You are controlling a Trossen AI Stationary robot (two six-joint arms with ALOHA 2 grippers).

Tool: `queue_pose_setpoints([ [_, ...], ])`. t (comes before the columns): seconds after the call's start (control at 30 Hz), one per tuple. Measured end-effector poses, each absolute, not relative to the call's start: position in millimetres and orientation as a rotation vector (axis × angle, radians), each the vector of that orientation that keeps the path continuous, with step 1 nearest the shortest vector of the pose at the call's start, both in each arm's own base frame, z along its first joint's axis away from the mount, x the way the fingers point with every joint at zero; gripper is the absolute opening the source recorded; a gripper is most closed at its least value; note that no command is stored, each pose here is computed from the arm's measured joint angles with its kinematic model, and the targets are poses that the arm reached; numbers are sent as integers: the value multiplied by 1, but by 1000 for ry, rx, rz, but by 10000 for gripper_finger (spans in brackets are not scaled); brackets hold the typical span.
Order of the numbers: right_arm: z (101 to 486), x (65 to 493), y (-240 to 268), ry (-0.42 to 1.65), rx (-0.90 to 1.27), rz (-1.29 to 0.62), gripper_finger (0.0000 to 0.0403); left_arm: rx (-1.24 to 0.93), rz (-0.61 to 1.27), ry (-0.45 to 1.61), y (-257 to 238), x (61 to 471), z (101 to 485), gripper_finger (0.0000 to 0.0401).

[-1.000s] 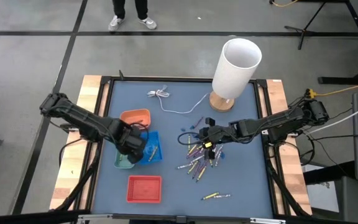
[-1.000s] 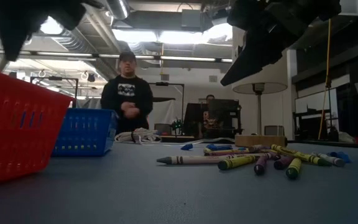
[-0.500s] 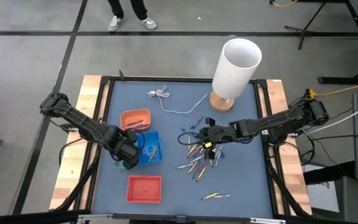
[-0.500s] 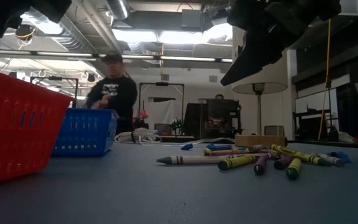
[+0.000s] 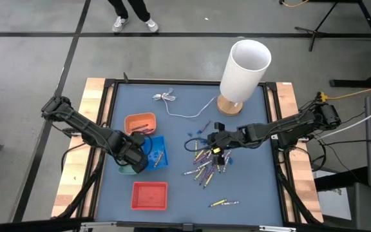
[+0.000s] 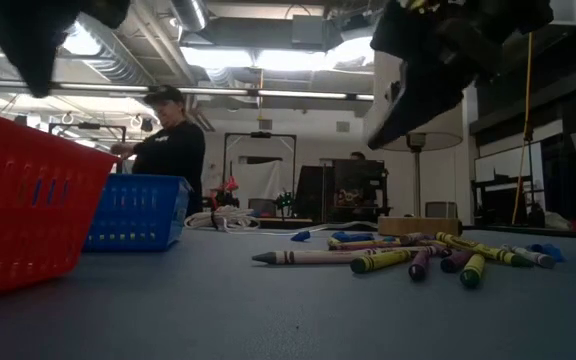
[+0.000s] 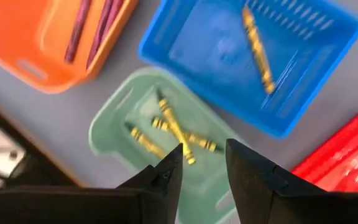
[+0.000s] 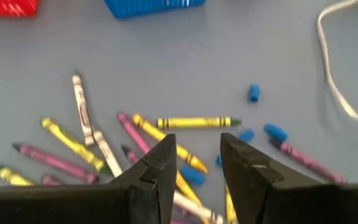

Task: Sort crayons
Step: Put the gray crayon into the orange basket

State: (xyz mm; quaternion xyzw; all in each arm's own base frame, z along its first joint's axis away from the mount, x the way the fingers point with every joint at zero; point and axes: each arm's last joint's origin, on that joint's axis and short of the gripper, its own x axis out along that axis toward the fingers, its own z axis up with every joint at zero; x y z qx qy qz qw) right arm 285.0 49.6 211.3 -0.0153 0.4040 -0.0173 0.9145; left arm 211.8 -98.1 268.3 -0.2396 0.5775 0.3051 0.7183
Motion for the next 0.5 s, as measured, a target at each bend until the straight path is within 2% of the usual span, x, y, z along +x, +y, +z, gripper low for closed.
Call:
queue_pose_setpoints([
  [0.17, 204, 276, 48, 951, -54, -41, 122, -499, 619, 1182, -100, 220, 270, 106],
  [0.5, 192, 251, 44, 1247, -102, -36, 122, -506, 546, 1133, -104, 227, 271, 106],
])
